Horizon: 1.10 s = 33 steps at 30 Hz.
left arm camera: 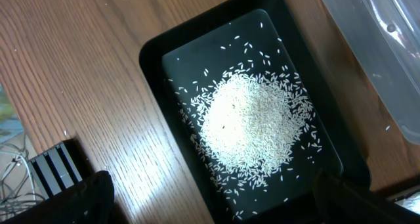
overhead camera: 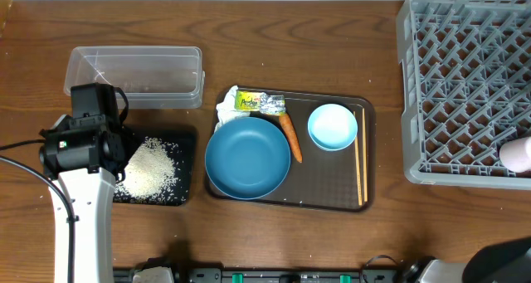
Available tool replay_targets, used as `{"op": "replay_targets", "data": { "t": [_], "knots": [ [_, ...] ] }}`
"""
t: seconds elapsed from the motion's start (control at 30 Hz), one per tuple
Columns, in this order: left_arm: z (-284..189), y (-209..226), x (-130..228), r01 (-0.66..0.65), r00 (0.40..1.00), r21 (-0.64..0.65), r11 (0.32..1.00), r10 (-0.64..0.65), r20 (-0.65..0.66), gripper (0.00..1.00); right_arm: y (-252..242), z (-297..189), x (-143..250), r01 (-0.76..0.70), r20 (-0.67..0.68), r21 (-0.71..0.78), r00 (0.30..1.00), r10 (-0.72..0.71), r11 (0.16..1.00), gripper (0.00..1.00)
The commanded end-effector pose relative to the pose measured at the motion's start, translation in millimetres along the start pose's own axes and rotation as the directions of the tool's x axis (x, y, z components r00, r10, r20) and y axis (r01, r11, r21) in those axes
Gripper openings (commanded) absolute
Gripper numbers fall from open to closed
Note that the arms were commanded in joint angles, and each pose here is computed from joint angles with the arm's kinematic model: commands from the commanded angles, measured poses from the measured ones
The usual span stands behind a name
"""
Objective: Sort waste into correct bins and load items into the dishwasher rack
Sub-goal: 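Carry the light-blue cup right and set it in the rack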
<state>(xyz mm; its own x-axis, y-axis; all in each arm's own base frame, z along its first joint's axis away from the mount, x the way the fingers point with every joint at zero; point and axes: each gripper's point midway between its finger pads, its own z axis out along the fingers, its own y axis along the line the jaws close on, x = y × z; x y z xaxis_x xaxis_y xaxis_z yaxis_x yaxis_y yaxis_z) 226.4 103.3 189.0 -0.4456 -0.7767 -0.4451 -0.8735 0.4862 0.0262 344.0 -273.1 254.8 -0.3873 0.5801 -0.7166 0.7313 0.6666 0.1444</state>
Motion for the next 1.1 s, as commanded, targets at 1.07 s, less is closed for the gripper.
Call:
{"op": "replay_targets", "data": {
  "t": [1.07],
  "knots": [
    [-2.2, 0.6, -3.3, 0.013, 1.000, 0.001, 1.000, -0.013, 0.007, 0.99, 47.0, 12.9, -5.4, 0.040, -0.022, -0.246, 0.999, -0.047, 0.968, 0.80]
  ]
}}
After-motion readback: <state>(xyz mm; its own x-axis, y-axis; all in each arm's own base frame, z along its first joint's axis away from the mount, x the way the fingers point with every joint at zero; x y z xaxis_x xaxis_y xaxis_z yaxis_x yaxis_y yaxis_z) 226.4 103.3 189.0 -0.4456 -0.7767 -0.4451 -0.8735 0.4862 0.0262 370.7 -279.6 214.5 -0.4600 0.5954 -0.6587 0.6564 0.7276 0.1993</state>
